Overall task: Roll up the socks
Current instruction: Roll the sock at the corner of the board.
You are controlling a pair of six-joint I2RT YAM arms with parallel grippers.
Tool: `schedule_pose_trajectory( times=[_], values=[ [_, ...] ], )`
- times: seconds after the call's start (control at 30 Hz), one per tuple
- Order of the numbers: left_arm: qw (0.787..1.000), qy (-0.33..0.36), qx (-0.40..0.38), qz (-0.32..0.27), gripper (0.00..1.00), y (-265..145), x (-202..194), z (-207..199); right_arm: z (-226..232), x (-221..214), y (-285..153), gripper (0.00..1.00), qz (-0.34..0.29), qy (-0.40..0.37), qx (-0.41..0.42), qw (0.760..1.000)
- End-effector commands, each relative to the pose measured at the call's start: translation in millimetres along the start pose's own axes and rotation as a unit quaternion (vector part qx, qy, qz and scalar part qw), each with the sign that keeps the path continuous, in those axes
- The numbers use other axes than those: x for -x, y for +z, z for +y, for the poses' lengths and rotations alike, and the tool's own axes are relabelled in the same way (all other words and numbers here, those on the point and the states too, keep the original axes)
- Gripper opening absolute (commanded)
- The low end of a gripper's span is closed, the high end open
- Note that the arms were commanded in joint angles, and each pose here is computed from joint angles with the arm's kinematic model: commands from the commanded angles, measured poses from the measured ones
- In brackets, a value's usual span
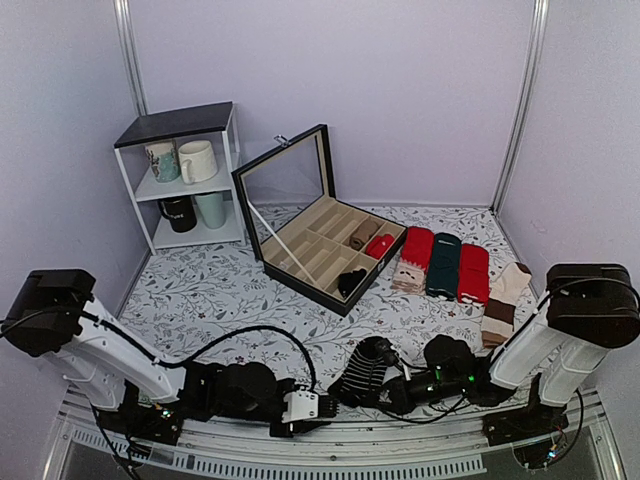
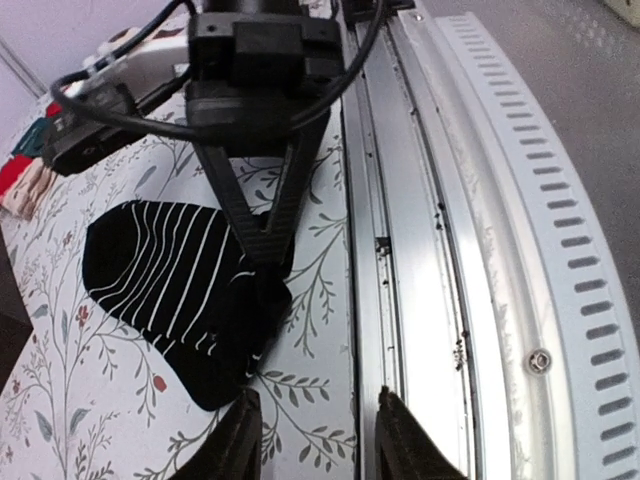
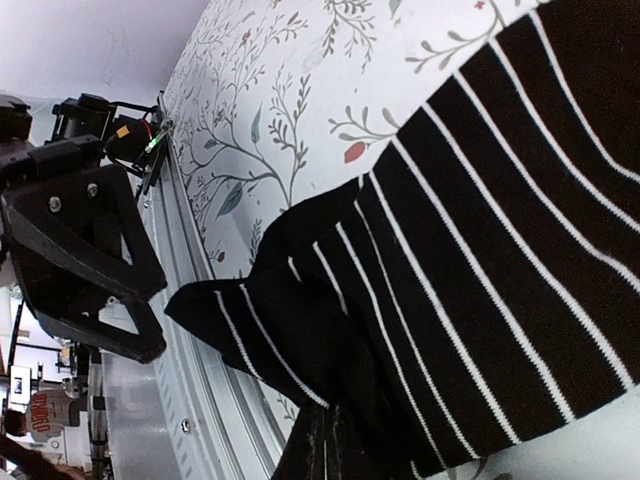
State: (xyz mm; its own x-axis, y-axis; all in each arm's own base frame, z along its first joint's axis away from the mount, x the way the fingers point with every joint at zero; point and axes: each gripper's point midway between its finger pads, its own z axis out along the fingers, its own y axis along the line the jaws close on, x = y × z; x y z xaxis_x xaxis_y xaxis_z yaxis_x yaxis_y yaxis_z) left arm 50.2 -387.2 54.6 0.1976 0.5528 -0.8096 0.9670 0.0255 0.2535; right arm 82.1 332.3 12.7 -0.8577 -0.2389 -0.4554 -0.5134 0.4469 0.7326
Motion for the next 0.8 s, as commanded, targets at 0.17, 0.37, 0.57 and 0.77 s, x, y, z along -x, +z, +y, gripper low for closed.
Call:
schedule_pose_trajectory(
  times=[0.17, 0.37, 0.57, 0.77],
  values=[
    [0.996, 0.076, 0.026, -0.041, 0.43, 17, 17, -9, -53, -71, -16, 0.02, 0.135, 0.093, -0.094, 0.982],
    [0.994, 0.089, 0.03, -0.052, 0.43, 26, 23, -9, -54, -71, -16, 0.02, 0.136, 0.095, -0.098, 0.981],
    [0.995, 0.088, 0.031, -0.04, 0.44, 39, 21, -10, -55, -70, -18, 0.02, 0.134, 0.096, -0.103, 0.981],
    [0.995, 0.078, 0.06, -0.022, 0.44, 45, 13, 0, -56, -71, -18, 0.02, 0.138, 0.096, -0.107, 0.98]
  ],
)
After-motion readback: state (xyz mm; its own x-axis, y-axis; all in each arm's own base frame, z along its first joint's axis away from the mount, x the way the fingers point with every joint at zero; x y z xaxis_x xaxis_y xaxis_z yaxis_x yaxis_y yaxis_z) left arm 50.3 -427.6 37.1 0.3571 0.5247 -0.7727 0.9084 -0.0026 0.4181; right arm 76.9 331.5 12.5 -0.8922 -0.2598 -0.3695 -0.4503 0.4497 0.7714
